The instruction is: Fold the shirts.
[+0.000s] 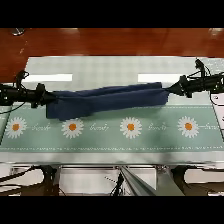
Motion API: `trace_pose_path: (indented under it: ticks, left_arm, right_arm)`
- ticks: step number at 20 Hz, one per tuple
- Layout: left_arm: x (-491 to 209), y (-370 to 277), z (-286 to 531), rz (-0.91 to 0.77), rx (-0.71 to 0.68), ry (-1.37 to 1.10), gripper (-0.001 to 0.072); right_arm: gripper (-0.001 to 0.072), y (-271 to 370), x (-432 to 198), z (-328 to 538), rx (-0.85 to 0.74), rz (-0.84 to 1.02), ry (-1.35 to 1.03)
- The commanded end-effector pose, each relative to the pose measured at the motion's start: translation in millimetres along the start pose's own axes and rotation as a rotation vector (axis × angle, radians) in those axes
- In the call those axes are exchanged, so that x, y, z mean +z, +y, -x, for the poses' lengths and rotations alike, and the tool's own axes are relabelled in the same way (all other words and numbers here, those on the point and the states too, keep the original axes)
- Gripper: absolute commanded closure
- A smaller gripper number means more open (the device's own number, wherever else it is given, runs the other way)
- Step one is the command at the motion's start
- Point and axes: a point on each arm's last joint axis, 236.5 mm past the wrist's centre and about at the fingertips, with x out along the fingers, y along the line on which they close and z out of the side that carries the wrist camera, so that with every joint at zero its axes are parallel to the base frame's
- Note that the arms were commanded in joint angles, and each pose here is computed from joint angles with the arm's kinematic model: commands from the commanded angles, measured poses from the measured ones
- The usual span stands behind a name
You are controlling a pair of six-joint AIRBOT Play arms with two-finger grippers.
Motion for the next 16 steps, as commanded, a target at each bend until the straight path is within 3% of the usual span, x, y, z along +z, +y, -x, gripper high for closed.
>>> trace_pose_path:
  ticks: [1,8,9,10,11,12,14,16]
  left_arm:
    - [30.8,-0.6,-6.6,0.029,-0.007,0.006,0.0691]
    - [48.8,18.0,-45.5,0.065,0.003,0.06,0.0683]
    - [53.9,20.1,-46.6,0.064,0.01,0.04,0.0586]
    - [56.4,20.5,-46.3,0.063,0.012,0.03,0.0312]
    - [57.0,19.8,-44.6,0.062,0.01,0.03,0.0001]
    - [58.7,17.5,-39.9,0.051,0.004,0.032,0.0001]
    - [67.1,13.5,-17.6,0.026,0.0,0.012,0.0001]
    - [75.0,32.5,21.7,0.057,0.082,-0.046,0.0001]
  right_arm:
    - [0.0689,0.0,33.0,-8.8,0.046,-0.025,-0.051]
    - [0.0689,-21.1,61.8,-53.7,0.0,-0.095,-0.09]
    - [0.0688,-24.0,62.0,-56.6,0.001,-0.111,-0.088]
    - [0.061,-26.8,61.2,-58.7,-0.002,-0.115,-0.083]
    - [0.032,-27.2,60.9,-58.7,-0.004,-0.113,-0.081]
    - [0.0079,-27.0,62.0,-55.2,-0.001,-0.104,-0.083]
    - [0.0094,-25.7,66.4,-35.7,0.007,-0.074,-0.073]
    - [0.0094,-32.3,71.2,-7.0,0.002,-0.066,-0.069]
